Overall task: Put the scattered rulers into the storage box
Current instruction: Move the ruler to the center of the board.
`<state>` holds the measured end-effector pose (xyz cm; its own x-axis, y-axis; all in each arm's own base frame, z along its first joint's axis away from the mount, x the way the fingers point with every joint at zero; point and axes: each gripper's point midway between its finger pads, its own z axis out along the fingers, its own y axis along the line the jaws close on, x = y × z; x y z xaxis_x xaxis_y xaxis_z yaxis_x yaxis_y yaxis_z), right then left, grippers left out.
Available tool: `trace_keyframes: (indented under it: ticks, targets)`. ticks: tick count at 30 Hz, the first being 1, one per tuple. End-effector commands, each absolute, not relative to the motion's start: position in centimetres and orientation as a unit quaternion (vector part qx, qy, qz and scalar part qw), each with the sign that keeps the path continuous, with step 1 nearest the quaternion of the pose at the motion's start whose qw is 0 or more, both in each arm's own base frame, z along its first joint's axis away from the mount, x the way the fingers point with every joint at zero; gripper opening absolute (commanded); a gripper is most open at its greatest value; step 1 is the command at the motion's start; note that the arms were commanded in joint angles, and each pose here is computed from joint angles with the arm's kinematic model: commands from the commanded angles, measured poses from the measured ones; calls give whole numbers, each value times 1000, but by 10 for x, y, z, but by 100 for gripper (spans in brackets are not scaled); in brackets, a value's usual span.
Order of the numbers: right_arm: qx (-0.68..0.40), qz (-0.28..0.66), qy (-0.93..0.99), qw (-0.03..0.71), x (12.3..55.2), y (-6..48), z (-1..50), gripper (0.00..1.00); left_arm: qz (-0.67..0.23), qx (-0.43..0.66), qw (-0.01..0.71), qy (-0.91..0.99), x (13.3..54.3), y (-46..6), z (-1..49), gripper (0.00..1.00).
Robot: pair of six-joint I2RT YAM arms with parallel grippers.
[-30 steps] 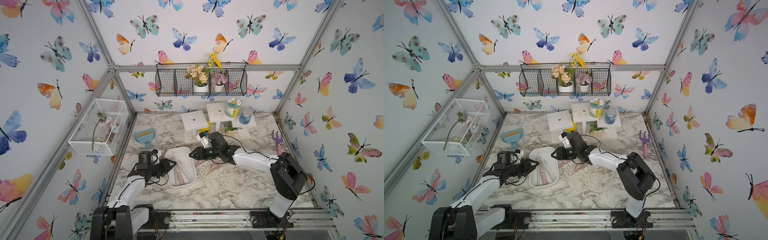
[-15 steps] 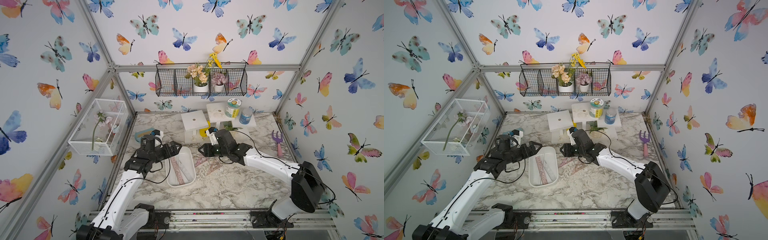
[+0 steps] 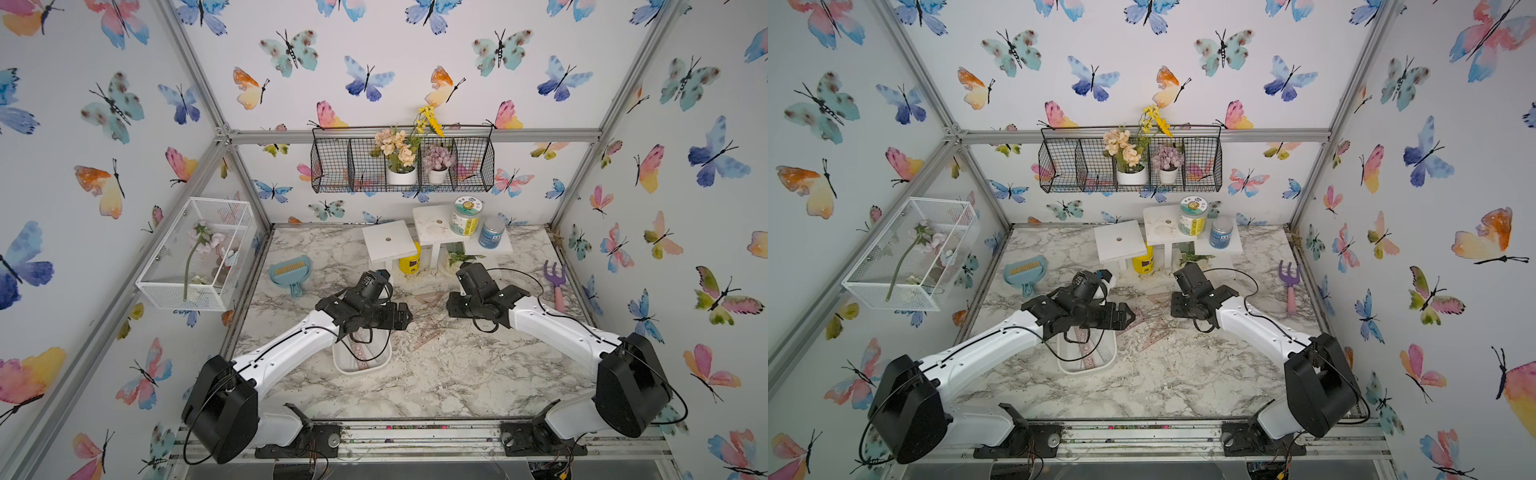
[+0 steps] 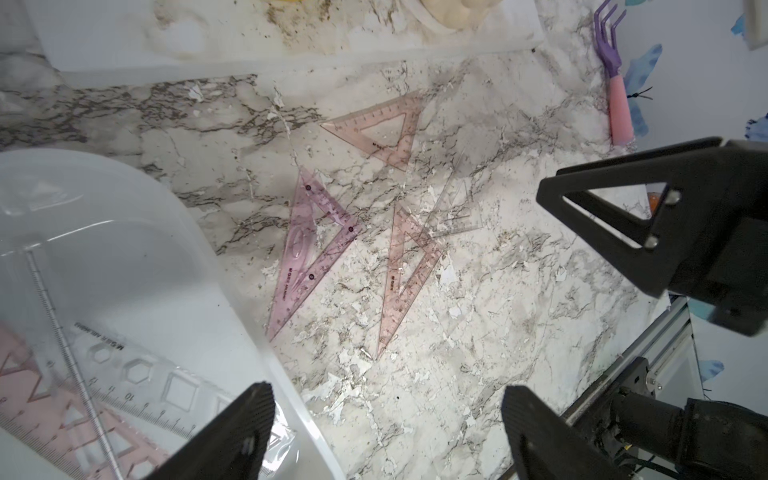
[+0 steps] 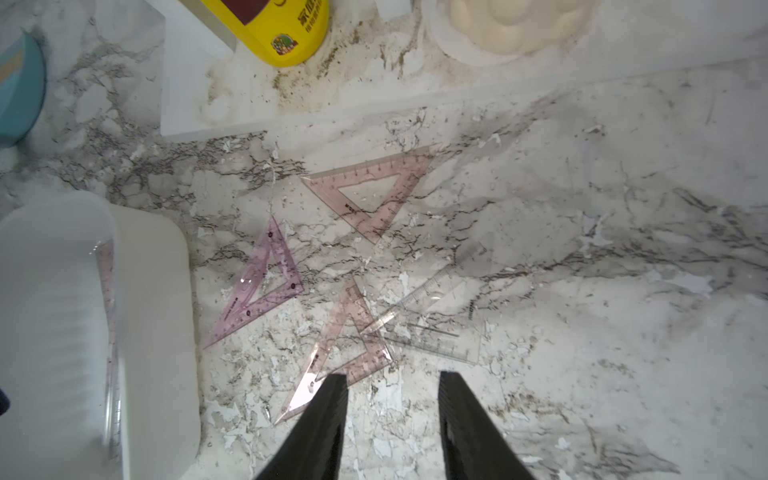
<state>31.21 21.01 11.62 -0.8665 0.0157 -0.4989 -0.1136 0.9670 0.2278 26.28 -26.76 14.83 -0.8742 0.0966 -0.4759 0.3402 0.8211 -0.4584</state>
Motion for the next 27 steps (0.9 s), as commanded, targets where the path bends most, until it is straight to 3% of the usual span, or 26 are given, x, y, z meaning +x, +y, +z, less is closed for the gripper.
trace_keyframes:
  ticks: [1,6,10,16,20,27]
  targets:
    - [-18,78,968,239,308,186,98,38,-280,138,231,922,264,-287,147,85]
    - [-19,56,975,212,310,183,74,29,-308,135,218,916,258,-299,139,73]
    - [-20,25,980,196,313,178,56,24,-317,137,211,914,251,-305,135,71]
    - [-24,-2,985,173,320,179,33,26,-322,137,203,915,246,-305,128,71]
    - [-25,-13,985,170,326,180,29,35,-325,138,204,913,244,-303,128,71]
    - [-24,-18,984,175,336,184,30,35,-329,141,209,910,241,-301,133,72]
